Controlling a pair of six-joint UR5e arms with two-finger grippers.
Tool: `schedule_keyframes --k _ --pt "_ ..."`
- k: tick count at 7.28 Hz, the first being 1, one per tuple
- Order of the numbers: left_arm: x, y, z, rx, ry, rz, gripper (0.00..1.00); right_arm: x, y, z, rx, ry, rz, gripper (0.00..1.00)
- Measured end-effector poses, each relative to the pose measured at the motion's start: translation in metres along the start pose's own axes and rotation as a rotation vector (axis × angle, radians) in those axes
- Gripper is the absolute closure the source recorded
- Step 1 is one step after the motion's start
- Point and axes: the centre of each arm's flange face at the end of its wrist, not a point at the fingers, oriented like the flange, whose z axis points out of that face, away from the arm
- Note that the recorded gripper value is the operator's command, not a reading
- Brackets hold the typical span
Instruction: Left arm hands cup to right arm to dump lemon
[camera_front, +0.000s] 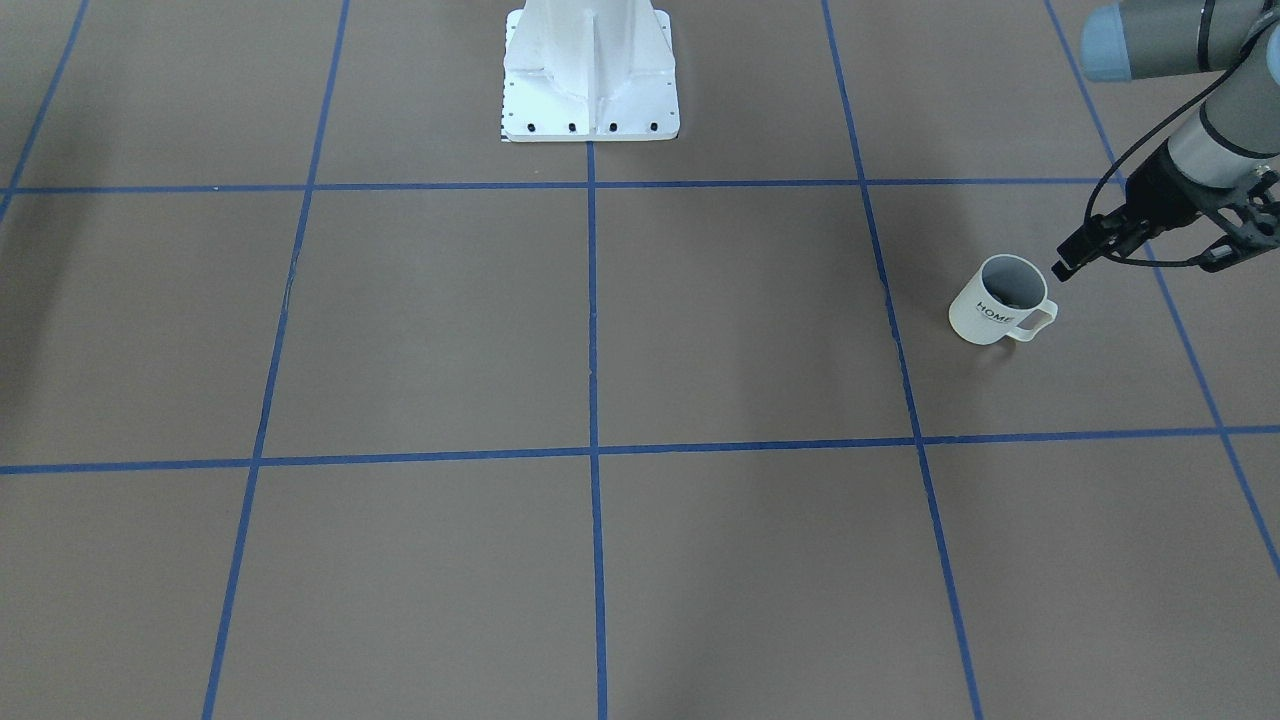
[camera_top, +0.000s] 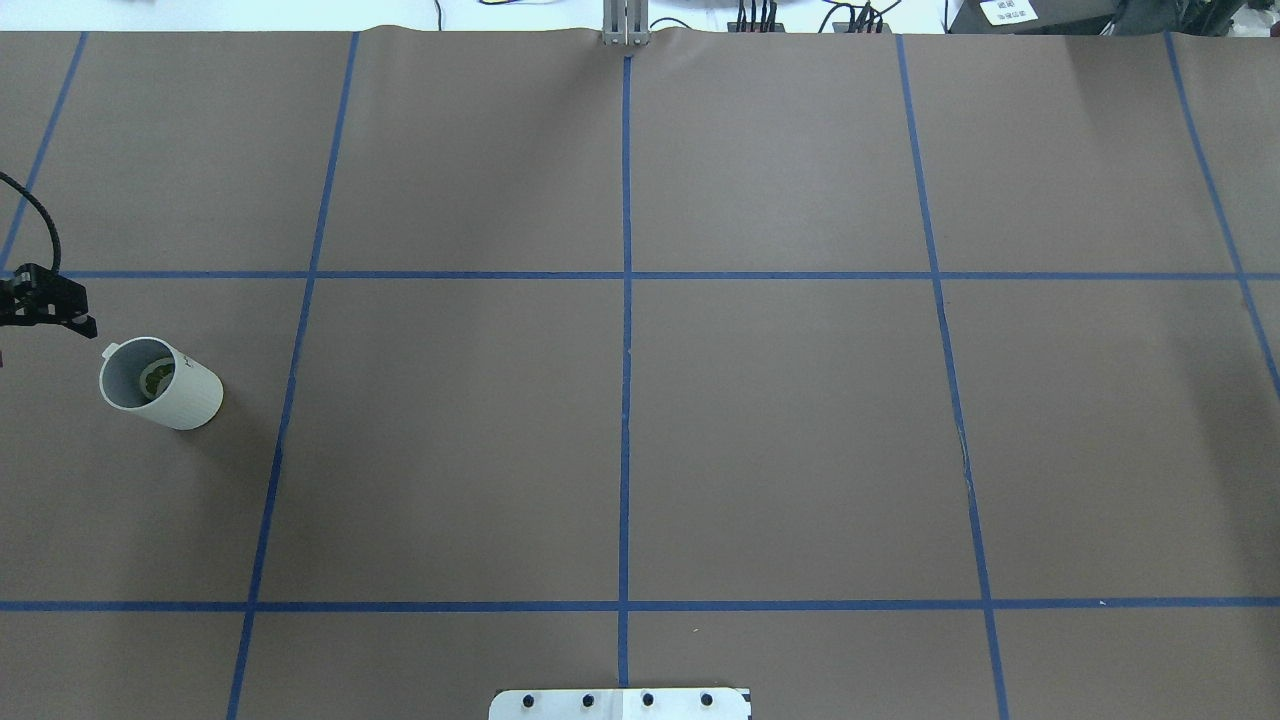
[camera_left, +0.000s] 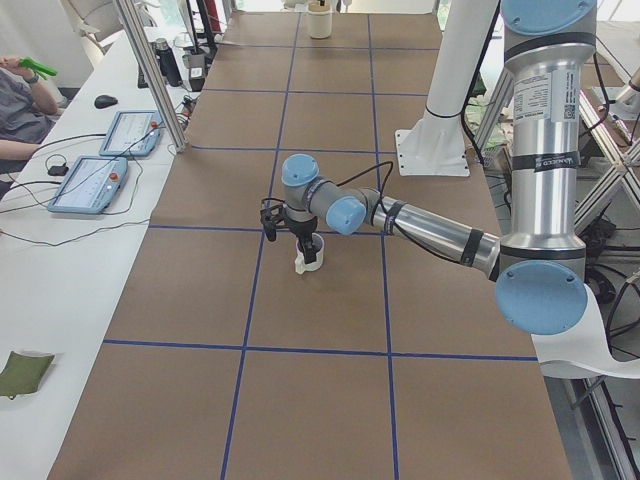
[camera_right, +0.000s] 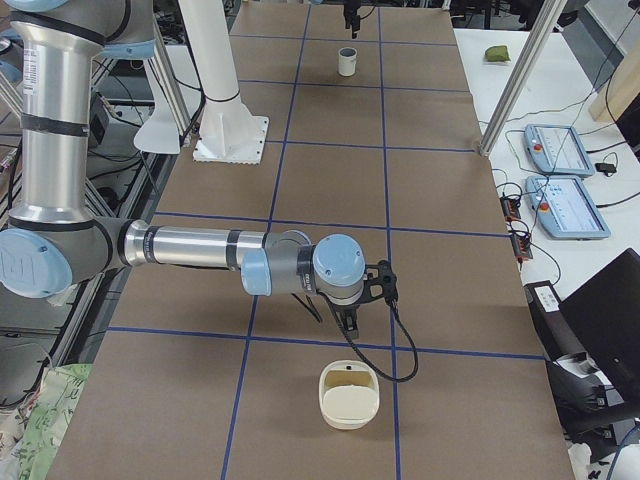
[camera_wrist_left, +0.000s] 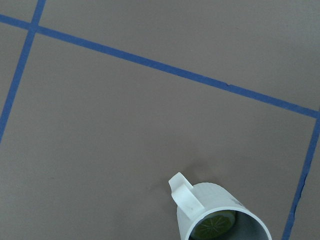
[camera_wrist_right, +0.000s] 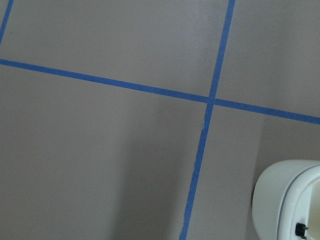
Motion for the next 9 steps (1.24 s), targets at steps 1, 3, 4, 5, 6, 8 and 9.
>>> schedule_keyframes --k 1,3,4,5,6,8,9 --pt "0.004 0.006 0.011 0.002 -0.020 -0.007 0.00 0.000 0.000 0.000 0.000 0.000 0.000 0.00" --pt "0.012 0.011 0.030 -0.002 -0.044 -0.001 0.02 -0.001 0.000 0.000 0.001 -0.001 -0.001 0.00" --pt "0.017 0.013 0.041 -0.011 -0.050 0.006 0.10 -0.001 0.000 -0.001 0.002 -0.001 0.000 0.00" --pt "0.023 0.015 0.052 -0.024 -0.056 0.011 0.29 -0.001 0.000 -0.001 0.001 -0.002 0.001 0.00" --pt "0.027 0.016 0.060 -0.033 -0.061 0.009 0.44 -0.001 0.000 0.000 0.000 -0.002 0.002 0.00" --pt "0.030 0.018 0.063 -0.039 -0.061 0.009 0.60 -0.001 0.000 -0.001 0.002 -0.002 0.001 0.00" --pt "0.030 0.019 0.061 -0.041 -0.056 0.012 0.90 -0.002 -0.001 -0.002 0.003 -0.003 0.000 0.00"
